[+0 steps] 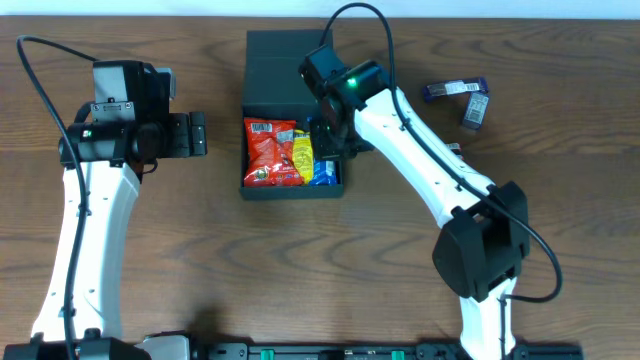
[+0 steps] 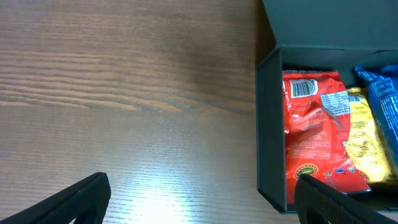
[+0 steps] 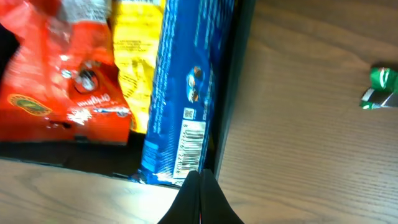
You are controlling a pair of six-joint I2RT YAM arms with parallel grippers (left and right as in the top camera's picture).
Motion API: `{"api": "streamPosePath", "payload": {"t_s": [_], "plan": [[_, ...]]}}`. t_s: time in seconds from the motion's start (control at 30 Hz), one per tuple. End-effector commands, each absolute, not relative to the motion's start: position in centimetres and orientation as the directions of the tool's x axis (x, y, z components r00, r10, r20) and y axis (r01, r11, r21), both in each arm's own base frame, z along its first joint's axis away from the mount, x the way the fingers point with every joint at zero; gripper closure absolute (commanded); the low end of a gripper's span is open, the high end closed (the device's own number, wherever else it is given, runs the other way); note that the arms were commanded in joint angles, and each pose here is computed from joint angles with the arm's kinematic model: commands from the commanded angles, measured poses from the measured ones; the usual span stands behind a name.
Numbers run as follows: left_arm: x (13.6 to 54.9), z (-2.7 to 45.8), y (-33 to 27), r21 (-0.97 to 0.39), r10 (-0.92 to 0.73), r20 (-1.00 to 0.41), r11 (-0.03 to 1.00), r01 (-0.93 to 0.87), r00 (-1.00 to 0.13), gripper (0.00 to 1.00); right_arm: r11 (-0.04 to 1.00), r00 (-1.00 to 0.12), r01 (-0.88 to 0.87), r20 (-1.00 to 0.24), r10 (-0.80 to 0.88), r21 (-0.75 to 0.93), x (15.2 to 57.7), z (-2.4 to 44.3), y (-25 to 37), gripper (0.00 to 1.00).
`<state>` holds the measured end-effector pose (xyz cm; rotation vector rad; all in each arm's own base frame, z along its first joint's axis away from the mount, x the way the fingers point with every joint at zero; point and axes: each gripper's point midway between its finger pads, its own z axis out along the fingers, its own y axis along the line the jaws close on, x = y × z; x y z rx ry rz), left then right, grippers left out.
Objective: Pack container
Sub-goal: 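Push the blue bar down into the box with the right gripper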
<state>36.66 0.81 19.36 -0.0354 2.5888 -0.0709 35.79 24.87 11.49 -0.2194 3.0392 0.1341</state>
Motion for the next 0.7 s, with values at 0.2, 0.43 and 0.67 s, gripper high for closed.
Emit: {"api": "streamPosePath", "payload": {"t_s": [0.2,0.43,0.67], "plan": [[37.0,20.5,0.8,-0.064,-0.049,-0.549,0.998,-0.016,-0.835,0.05,0.973,-0.981,-0.186,-0.071,-0.178,0.135,34.5,10.2,25.9,0.98],[37.0,20.5,0.9,-0.064,-0.049,-0.548,0.998,-0.016,-0.835,0.05,0.968,-0.976,-0.211,-0.079,-0.202,0.137,34.4,10.2,26.2,0.99],[37.0,20.5,0.9,-0.064,-0.049,-0.549,0.998,-0.016,-0.835,0.05,0.961,-0.97,-0.234,-0.108,-0.219,0.147,34.8,10.0,27.1,0.99]]}}
